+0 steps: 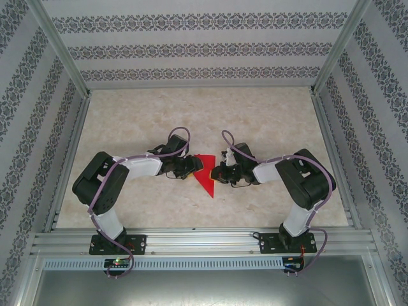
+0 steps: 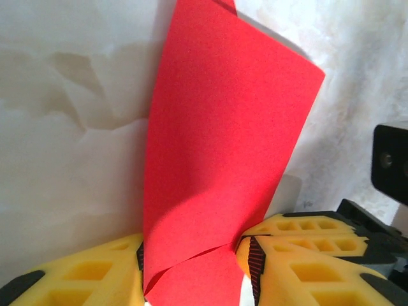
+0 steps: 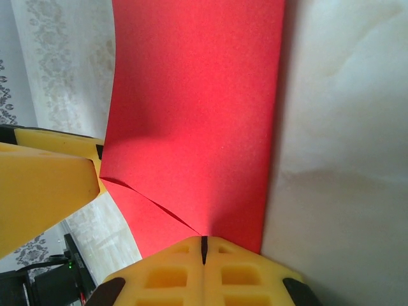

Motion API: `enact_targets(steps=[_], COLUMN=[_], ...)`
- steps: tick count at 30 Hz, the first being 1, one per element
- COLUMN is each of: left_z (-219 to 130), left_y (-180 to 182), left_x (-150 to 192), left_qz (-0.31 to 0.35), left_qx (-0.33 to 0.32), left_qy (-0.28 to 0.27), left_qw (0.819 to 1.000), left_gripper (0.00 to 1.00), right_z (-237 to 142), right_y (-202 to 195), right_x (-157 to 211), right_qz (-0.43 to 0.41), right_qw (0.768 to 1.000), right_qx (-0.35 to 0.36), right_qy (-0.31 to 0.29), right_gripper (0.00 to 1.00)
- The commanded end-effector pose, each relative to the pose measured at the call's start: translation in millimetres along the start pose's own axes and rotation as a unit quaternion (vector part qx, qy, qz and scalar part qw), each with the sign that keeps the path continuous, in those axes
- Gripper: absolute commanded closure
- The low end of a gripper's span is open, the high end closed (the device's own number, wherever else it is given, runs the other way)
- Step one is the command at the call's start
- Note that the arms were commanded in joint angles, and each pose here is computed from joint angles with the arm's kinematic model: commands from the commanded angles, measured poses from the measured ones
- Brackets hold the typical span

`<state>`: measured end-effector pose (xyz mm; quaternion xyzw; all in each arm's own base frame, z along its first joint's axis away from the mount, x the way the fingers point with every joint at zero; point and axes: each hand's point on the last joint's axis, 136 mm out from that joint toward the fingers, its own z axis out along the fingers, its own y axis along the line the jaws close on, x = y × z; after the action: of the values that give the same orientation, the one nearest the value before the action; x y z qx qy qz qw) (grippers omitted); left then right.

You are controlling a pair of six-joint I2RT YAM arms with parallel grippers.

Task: Fold a paper plane with a square sheet of paper (pick it up from the middle)
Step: Fold the wing for the fifth time at the center of the table.

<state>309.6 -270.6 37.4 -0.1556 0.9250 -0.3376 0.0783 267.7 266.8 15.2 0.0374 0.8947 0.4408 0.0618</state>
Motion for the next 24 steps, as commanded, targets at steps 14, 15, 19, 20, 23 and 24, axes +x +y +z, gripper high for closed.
enact_targets(steps=[14, 15, 19, 20, 23, 24], left_z=[9, 10, 9, 9, 5, 4], left_y=[-21, -20, -16, -15, -16, -16], left_x=[-23, -23, -27, -28, -31, -31], left_qz=[0.007, 0.005, 0.006, 0.008, 0.012, 0.011], left_qx=[0.065, 0.064, 0.065, 0.063, 0.063, 0.062], left_qy=[0.032, 0.034, 0.040, 0.042, 0.041, 0.041], left_qw=[0.997, 0.997, 0.997, 0.997, 0.997, 0.997], left_gripper=[0.54, 0.54, 0.57, 0.60, 0.68, 0.72], right_z=[5, 5, 5, 5, 4, 3], right_y=[-57, -58, -58, -57, -54, -50], right_x=[14, 14, 14, 14, 13, 11], right_qz=[0.033, 0.034, 0.033, 0.032, 0.026, 0.023], right_qw=[0.995, 0.995, 0.995, 0.995, 0.996, 0.996], right_qx=[0.091, 0.092, 0.090, 0.089, 0.086, 0.082], right_qy=[0.020, 0.021, 0.022, 0.023, 0.022, 0.020], right_gripper=[0.96, 0.96, 0.96, 0.96, 0.95, 0.94])
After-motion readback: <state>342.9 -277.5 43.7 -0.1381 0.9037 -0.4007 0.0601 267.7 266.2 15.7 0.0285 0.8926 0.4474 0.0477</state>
